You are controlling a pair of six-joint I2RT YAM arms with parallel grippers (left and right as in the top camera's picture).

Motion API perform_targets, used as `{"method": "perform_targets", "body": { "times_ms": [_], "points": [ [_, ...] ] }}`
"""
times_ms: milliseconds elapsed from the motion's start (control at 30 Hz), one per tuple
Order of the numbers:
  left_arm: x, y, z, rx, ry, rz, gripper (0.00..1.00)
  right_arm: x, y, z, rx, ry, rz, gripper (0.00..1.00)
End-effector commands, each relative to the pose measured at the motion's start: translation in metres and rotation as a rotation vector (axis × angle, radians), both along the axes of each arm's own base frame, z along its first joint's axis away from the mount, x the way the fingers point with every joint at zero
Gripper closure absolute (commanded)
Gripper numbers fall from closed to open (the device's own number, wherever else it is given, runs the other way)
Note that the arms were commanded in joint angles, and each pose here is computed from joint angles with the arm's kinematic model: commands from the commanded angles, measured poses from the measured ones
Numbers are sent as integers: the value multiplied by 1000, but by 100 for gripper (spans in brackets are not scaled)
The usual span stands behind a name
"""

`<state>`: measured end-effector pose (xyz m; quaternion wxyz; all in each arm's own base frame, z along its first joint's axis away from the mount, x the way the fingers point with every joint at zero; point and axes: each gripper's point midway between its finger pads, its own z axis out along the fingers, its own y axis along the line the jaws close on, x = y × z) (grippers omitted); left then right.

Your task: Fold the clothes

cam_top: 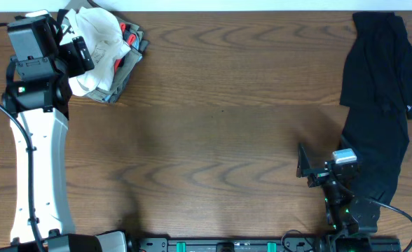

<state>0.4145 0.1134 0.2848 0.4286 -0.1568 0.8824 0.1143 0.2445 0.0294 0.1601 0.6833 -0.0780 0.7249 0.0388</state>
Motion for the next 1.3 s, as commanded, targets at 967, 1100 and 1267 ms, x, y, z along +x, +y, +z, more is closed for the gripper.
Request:
{"method": "perform_targets", "body": {
  "times_ms": [967, 1100, 1267],
  "points": [
    [-127, -133, -122, -144, -328, -476, 2, 0, 0, 0, -2, -1, -2, 1],
    [-144, -130, -125, -112, -402, -463, 2, 0, 0, 0, -2, -1, -2, 1],
    [-155, -127, -125, -82, -482, -451, 2, 0, 0, 0, -2, -1, -2, 1]
  ]
}}
